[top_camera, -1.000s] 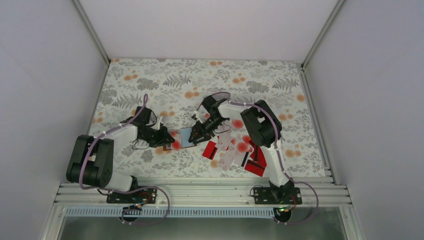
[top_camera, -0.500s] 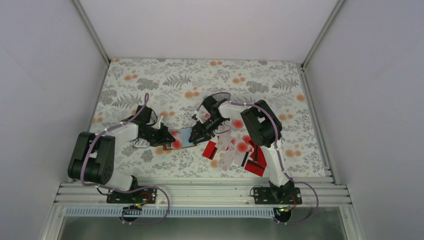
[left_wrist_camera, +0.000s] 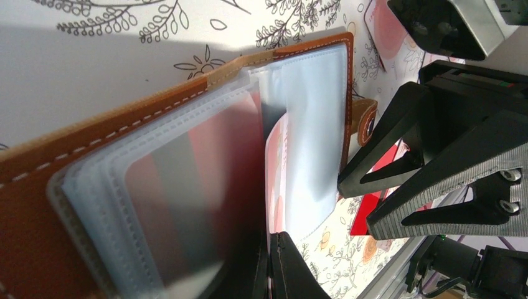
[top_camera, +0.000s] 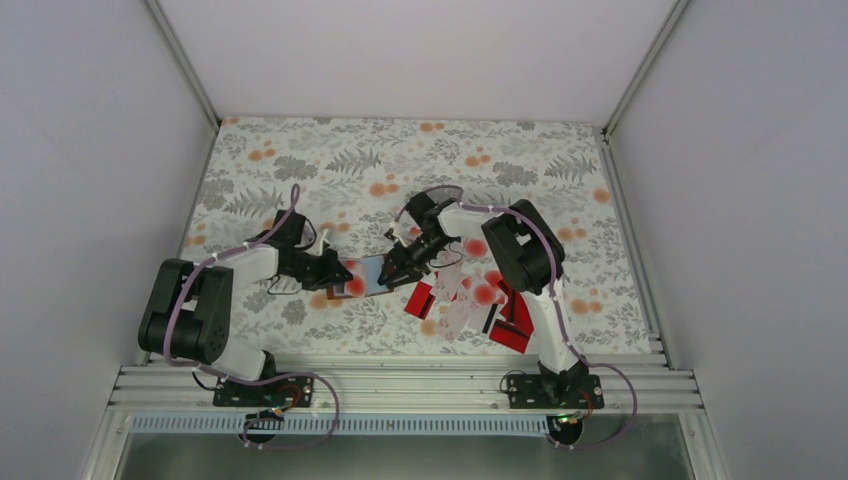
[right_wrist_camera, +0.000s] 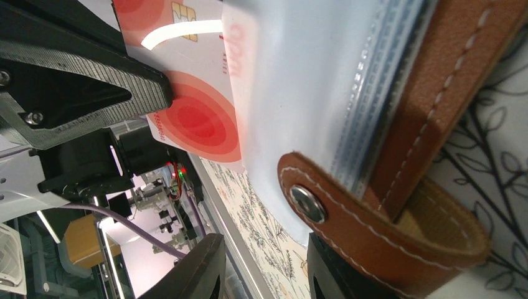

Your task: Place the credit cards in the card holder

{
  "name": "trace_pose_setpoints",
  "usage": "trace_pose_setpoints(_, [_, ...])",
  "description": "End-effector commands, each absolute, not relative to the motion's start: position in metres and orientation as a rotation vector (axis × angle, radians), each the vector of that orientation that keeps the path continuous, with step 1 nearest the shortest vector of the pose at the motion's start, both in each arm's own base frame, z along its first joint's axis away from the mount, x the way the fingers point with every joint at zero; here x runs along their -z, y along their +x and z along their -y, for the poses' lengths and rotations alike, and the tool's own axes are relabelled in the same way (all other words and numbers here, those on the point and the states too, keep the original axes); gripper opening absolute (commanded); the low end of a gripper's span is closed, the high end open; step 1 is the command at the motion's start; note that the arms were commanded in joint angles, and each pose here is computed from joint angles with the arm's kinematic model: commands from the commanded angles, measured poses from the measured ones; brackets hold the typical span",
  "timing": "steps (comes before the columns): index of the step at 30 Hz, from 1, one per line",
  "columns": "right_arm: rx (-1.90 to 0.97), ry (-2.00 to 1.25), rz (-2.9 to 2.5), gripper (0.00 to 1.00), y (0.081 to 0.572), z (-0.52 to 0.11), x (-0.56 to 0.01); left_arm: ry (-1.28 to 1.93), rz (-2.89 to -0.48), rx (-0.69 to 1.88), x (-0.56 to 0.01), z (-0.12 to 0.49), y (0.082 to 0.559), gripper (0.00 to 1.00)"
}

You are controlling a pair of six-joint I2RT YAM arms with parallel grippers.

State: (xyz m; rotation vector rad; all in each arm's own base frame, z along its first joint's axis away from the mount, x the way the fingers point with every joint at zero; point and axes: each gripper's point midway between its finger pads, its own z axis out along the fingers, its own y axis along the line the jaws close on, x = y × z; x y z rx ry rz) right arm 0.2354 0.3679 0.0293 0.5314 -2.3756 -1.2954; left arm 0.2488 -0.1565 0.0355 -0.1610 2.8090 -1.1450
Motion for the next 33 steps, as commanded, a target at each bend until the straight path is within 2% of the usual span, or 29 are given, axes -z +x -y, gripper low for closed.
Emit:
trace_pose_setpoints(1, [1.15, 0.532, 2.452, 0.35, 0.231, -0.351, 0.001, -0.162, -2.775, 1.072, -0.036, 0.152, 0.261, 0.02])
trace_pose_setpoints(33, [1.126, 0.542, 2.473, 0.33, 0.23, -0.347, -0.002, -0.262, -2.713, 1.215, -0.027, 0.162, 0.255, 0.02])
